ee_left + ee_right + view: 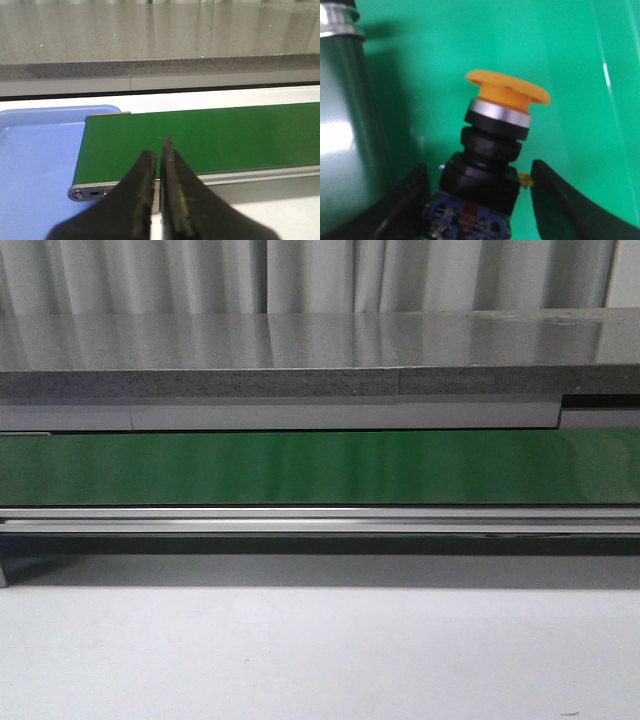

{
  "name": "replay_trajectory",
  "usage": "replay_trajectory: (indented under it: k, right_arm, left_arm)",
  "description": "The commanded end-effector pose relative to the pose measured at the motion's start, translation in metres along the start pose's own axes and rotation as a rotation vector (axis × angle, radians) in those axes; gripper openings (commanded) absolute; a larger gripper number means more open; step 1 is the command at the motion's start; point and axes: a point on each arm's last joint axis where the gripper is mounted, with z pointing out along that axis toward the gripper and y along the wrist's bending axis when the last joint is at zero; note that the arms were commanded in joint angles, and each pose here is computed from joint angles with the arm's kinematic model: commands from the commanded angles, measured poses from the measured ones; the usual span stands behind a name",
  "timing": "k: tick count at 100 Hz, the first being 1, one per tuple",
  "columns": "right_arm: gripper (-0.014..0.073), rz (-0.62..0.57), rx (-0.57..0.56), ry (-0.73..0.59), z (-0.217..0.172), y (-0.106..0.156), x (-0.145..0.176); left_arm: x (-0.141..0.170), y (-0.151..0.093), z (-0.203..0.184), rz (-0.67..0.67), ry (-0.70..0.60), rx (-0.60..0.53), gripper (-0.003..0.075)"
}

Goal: Move button from left to right
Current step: 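Lift the button with the right gripper and carry it over the green tray, then lower the button into the green tray and open the right gripper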

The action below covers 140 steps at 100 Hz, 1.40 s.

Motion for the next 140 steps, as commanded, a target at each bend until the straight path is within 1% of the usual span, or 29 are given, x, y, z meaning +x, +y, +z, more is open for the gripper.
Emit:
replay_trajectory:
  k: [1, 27, 32, 42, 54, 61, 65, 89, 109, 125, 140]
  right_arm:
    - [0.0160, 0.000, 0.013, -0.100, -0.017, -0.006, -0.014]
    - [0.0163, 0.000, 0.011, -0.098, -0.014, -0.005, -0.014]
    - [0.0174, 0.000, 0.010, -0.100, -0.014, -0.005, -0.014]
    - [0.0248, 0.009, 0.009, -0.100, -0.014, -0.005, -0.014]
    - [0.0384, 0.036, 0.008, -0.099, -0.014, -0.005, -0.014]
    - [0.0435, 0.046, 0.008, -0.097, -0.014, -0.005, -0.014]
    - [0.0447, 0.046, 0.008, -0.096, -0.014, -0.005, -0.014]
    - [0.0448, 0.076, 0.007, -0.095, -0.016, -0.005, -0.014]
    - [0.0447, 0.133, -0.013, -0.128, -0.033, -0.005, -0.015]
    - [0.0447, 0.151, -0.059, -0.223, -0.064, 0.005, -0.019]
    - [0.0447, 0.103, -0.103, -0.366, -0.100, 0.026, -0.013]
  left_arm:
    - [-0.016, 0.001, -0.002, -0.011, -0.102, -0.007, 0.0005]
    - [-0.016, 0.001, -0.002, -0.011, -0.102, -0.007, 0.0005]
    - [-0.016, 0.001, -0.002, -0.011, -0.102, -0.007, 0.0005]
    - [-0.016, 0.001, -0.002, -0.011, -0.102, -0.007, 0.0005]
    - [-0.016, 0.001, -0.002, -0.011, -0.102, -0.007, 0.0005]
    - [-0.016, 0.001, -0.002, -0.011, -0.102, -0.007, 0.0005]
    - [-0.016, 0.001, -0.002, -0.011, -0.102, -0.007, 0.0005]
    - [-0.016, 0.001, -0.002, -0.011, -0.102, -0.007, 0.0005]
    - [-0.016, 0.001, -0.002, -0.011, -0.102, -0.007, 0.0005]
    - [-0.016, 0.001, -0.002, -0.011, -0.102, -0.007, 0.0005]
    - [-0.016, 0.001, -0.002, -0.011, -0.102, -0.007, 0.0005]
